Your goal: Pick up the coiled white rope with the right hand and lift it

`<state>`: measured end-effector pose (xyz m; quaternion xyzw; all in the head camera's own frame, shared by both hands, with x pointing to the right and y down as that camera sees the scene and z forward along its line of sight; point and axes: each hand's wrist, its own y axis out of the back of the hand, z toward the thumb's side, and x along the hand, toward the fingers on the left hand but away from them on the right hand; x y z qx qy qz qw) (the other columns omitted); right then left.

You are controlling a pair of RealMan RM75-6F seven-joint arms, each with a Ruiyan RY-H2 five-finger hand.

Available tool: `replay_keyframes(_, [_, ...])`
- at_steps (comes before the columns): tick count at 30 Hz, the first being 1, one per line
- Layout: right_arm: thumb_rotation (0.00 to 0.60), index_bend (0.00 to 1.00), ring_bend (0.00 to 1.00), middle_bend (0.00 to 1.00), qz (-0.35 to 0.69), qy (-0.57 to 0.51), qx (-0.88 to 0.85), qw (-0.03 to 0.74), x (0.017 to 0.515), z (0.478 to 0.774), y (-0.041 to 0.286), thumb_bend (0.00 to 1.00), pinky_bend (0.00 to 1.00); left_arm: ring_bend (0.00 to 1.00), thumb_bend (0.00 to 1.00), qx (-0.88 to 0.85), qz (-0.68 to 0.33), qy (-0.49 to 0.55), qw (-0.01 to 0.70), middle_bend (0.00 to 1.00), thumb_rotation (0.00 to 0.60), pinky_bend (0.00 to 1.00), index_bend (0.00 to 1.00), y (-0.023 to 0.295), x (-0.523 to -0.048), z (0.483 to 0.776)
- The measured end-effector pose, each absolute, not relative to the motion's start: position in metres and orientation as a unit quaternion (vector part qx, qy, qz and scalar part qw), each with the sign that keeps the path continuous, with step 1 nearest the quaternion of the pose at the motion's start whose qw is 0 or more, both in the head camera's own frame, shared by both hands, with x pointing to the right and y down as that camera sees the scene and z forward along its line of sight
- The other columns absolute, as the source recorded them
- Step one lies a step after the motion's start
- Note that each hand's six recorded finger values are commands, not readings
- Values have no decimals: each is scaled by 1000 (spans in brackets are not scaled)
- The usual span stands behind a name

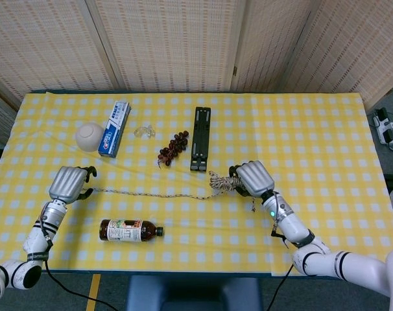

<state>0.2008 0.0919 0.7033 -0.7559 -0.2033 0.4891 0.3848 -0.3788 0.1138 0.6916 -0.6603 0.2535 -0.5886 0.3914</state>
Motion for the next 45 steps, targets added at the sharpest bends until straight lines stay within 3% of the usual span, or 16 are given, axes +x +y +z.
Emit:
replay_keyframes(10, [600,641,560,546,492,-195,-755,386,191,705,92,578,496,799,345,-676,-596,256,351,837,600,816,462,123,-377,718])
replay_keyframes(45, [600,642,571,546,497,-194,-755,382,186,710,93,578,496,811,399,-667,-627,240,324,850,600,816,548,128,-380,753])
